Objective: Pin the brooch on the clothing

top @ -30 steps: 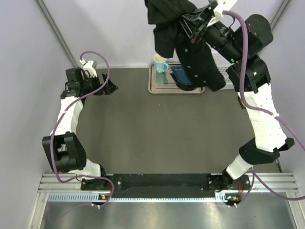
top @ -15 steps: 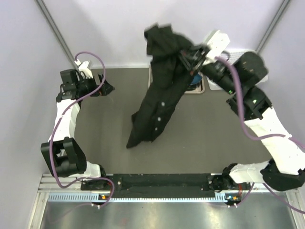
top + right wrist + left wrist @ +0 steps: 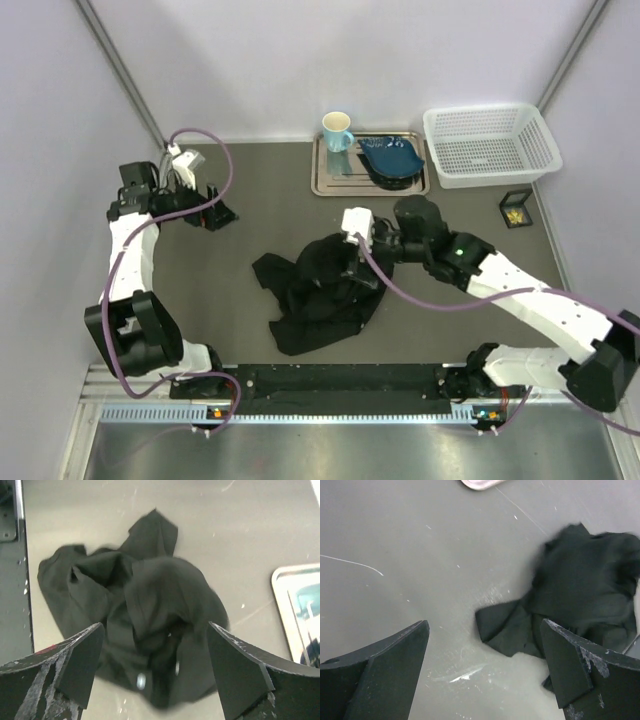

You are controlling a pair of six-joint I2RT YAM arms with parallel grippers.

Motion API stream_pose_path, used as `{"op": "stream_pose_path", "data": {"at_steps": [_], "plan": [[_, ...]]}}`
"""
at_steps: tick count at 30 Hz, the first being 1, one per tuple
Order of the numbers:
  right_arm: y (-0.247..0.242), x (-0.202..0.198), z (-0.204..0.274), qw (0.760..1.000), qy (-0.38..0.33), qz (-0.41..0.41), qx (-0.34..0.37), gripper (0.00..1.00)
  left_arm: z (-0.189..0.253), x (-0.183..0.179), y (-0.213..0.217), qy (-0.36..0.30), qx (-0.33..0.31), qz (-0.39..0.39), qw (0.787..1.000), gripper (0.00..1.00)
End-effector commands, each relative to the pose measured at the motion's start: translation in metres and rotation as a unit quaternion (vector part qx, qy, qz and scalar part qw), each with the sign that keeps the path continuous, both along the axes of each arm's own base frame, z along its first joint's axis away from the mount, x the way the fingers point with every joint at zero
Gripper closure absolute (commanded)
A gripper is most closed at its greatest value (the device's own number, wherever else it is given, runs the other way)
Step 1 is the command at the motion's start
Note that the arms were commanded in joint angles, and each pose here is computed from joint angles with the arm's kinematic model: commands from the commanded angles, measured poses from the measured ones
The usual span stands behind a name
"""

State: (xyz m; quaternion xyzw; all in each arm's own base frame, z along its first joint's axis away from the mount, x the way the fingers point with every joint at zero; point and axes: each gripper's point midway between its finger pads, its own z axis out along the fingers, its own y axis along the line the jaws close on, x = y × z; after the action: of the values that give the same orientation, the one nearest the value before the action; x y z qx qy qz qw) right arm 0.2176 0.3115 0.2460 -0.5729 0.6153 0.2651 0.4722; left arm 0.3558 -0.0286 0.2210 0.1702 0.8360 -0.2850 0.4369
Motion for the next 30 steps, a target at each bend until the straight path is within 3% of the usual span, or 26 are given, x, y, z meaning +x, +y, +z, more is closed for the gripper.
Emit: {"op": "stream_pose_path", "data": {"at_steps": [1,9,16,22,30], "plan": [[-0.045,-0.014,0.011,0.999,-0.033,0.014,-0.020,0.14,-0.012,-0.042,-0.019,-0.038,0.032,-0.128,0.991,0.01],[-0.047,0.017,-0.023,0.994,0.037,0.012,-0.105,0.20,-0.060,-0.079,-0.054,-0.008,0.050,-0.261,0.964,0.05],[0.001,0.054,-0.032,0.990,0.098,0.033,-0.093,0.18,-0.084,-0.067,-0.072,0.024,0.002,-0.259,0.966,0.08],[0.045,0.088,-0.051,0.986,0.129,0.053,-0.090,0.15,-0.115,-0.072,-0.061,0.010,0.057,-0.283,0.958,0.07],[0.068,0.082,-0.108,0.975,0.149,0.088,-0.137,0.21,-0.125,-0.077,-0.045,-0.006,0.092,-0.291,0.952,0.07]]}}
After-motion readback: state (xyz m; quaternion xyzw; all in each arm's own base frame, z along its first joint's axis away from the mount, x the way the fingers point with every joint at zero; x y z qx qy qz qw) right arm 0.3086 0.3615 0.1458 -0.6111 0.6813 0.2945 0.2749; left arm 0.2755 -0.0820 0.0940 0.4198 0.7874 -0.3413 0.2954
